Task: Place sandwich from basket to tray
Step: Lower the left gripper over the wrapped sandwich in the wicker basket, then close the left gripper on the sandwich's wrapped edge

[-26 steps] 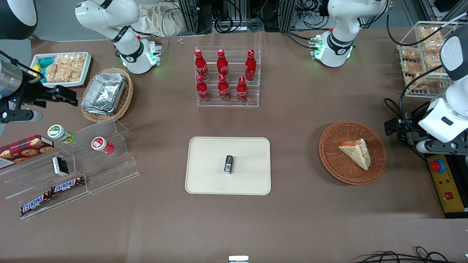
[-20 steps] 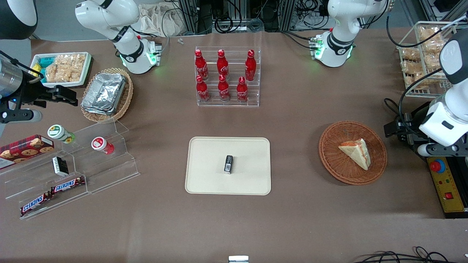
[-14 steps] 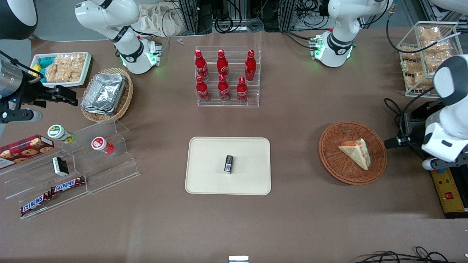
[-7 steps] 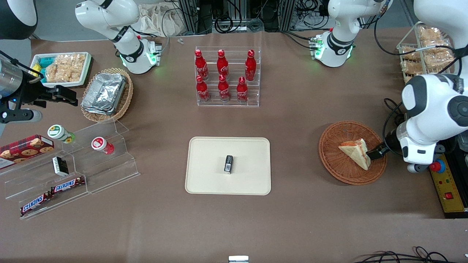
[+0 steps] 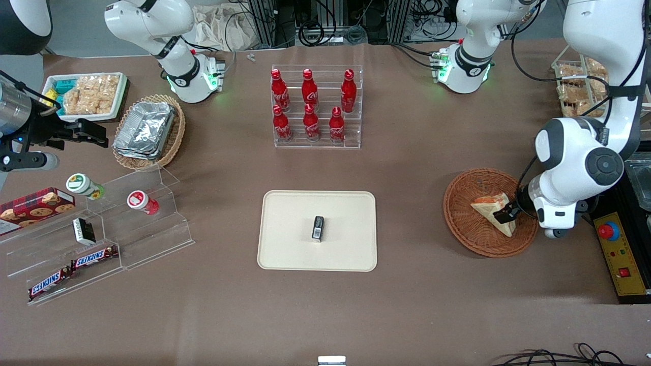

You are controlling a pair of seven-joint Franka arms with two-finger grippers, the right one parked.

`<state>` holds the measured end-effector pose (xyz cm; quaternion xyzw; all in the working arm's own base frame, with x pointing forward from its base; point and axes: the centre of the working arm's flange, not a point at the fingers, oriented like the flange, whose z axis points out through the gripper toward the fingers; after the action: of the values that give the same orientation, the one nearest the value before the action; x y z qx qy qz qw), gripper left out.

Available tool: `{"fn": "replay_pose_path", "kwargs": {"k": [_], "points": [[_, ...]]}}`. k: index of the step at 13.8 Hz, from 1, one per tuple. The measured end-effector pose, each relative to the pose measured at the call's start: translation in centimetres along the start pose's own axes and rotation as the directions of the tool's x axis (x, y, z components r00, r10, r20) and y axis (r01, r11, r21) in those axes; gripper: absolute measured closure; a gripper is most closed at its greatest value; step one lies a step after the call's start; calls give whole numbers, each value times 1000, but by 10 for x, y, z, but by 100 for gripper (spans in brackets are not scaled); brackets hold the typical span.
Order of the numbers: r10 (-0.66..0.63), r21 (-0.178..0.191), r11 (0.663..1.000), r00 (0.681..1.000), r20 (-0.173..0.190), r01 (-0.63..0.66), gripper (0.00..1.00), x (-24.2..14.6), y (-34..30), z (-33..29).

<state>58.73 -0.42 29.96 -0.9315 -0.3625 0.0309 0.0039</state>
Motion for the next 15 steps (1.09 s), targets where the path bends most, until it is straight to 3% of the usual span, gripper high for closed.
{"fn": "replay_pose_path", "kwargs": {"k": [5,10,12,15], "points": [[-16,26,1000,999,35,16,0,-2,-2,26],[-21,14,1000,999,29,20,0,-5,-4,47],[-23,8,1000,999,25,23,14,-4,-4,50],[-27,-1,1000,1000,16,27,48,-3,-2,48]]}}
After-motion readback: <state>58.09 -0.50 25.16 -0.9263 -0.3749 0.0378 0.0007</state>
